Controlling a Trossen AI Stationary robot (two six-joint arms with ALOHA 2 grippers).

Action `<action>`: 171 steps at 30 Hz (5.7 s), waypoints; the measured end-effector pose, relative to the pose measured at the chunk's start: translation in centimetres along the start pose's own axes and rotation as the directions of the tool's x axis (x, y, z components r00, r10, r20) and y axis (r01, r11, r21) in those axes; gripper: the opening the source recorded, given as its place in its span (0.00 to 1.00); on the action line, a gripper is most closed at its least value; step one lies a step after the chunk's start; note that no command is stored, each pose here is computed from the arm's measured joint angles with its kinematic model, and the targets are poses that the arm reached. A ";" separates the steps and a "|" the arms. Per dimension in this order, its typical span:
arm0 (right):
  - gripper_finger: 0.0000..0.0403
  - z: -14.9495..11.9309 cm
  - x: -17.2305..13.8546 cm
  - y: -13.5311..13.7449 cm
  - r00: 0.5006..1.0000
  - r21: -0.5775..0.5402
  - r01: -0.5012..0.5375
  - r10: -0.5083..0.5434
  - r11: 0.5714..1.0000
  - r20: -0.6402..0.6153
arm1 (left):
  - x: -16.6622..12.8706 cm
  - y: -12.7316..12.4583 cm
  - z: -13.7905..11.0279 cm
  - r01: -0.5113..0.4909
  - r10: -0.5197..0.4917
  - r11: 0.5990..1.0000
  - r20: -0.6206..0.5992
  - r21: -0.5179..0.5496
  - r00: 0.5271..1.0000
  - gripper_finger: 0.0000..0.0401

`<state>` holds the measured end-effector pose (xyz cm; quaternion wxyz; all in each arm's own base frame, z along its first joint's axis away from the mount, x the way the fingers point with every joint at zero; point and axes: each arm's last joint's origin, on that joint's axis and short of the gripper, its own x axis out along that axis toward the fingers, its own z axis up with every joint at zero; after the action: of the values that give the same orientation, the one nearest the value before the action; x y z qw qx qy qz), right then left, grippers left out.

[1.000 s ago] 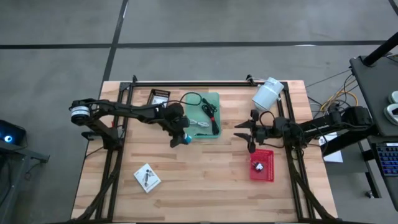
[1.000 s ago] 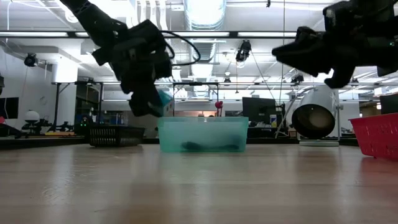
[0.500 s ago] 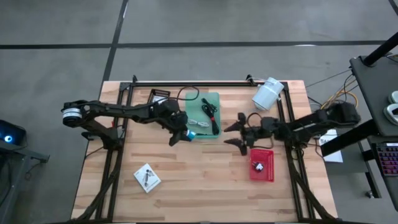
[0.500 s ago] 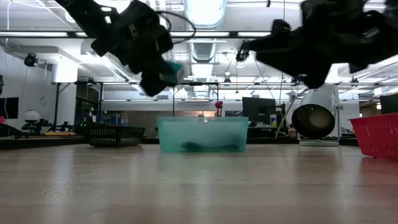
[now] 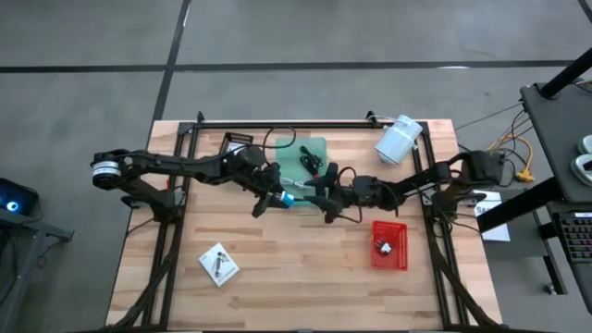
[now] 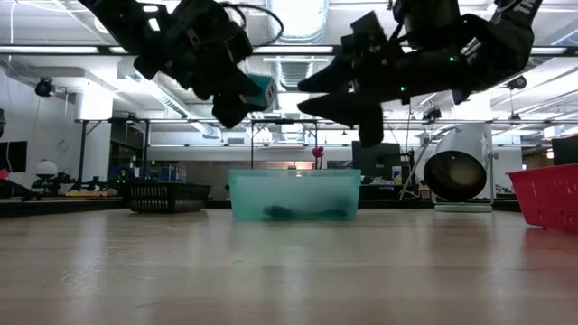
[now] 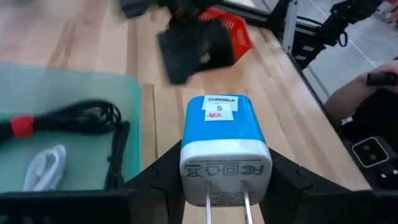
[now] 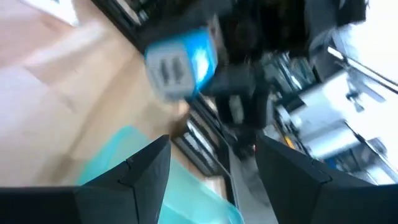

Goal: Pick and place items into bin
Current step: Put the blue charger adapter into the red bin

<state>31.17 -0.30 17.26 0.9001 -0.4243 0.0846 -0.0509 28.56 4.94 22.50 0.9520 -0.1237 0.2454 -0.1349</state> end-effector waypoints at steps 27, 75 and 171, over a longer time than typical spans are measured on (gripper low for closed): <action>0.54 2.6 0.0 1.0 0.998 -0.091 0.056 -0.053 0.994 0.039 | -0.3 0.3 0.7 -0.102 0.101 0.995 0.071 0.017 0.992 0.32; 0.54 2.5 0.1 0.4 0.995 -0.136 0.095 -0.089 0.986 0.053 | 1.7 0.0 1.7 0.000 0.003 1.000 0.219 -0.011 0.976 0.32; 0.33 8.3 -14.7 7.3 0.832 0.890 0.270 0.376 0.368 -0.407 | -4.4 -2.3 2.6 -0.275 0.236 0.930 0.178 0.244 0.955 0.59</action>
<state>18.49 13.03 18.40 0.9135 0.1936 0.3103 -0.1780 25.70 4.58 27.27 0.9847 0.0290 0.1690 -0.0319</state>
